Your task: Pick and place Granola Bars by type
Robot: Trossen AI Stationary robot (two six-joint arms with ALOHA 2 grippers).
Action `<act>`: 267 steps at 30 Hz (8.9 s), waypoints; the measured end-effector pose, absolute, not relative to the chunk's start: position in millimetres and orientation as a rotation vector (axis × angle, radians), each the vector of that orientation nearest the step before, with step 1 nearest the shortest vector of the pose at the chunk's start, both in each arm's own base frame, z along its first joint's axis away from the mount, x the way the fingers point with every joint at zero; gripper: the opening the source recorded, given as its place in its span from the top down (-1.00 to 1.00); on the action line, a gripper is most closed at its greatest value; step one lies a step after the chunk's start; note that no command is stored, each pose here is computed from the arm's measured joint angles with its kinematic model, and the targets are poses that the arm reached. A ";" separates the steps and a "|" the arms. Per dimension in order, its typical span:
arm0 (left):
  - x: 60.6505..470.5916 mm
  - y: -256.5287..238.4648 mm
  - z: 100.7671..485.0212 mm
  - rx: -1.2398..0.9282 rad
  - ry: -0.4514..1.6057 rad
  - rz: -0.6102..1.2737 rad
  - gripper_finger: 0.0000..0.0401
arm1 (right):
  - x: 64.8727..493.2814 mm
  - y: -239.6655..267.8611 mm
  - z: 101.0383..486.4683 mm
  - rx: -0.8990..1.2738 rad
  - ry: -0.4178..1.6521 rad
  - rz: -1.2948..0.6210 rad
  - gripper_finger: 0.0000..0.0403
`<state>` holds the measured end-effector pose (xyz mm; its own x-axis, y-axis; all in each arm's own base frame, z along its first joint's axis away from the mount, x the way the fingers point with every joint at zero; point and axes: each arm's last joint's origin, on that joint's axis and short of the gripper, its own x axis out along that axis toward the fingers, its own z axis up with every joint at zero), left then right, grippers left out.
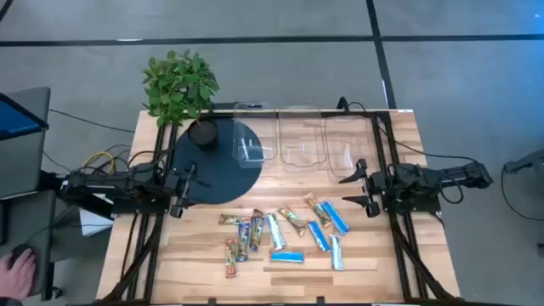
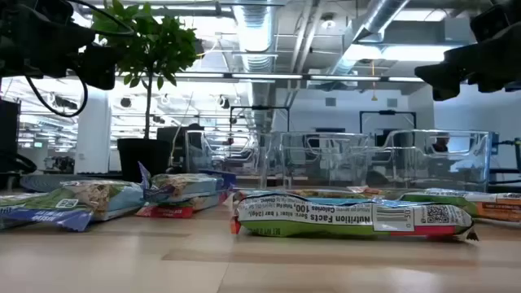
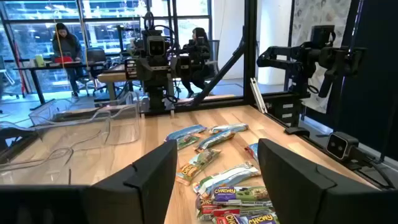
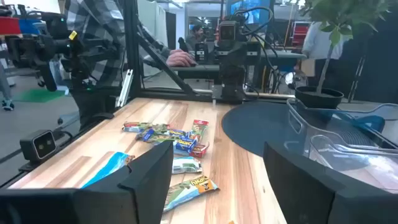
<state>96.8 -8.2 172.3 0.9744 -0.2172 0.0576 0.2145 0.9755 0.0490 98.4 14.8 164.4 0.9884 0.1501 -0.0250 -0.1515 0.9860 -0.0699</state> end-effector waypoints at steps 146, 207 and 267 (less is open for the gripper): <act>96.8 -8.2 172.4 0.048 -0.064 -0.218 -0.09 | 98.5 14.8 164.3 -0.072 0.020 0.151 -0.21; 96.6 -8.3 174.8 -0.005 -0.083 -0.222 -0.09 | 98.5 14.6 170.4 0.055 -0.035 0.147 -0.21; 223.7 -109.8 241.3 0.148 0.289 -0.479 -0.09 | 210.9 68.2 263.2 -0.210 0.184 0.213 -0.21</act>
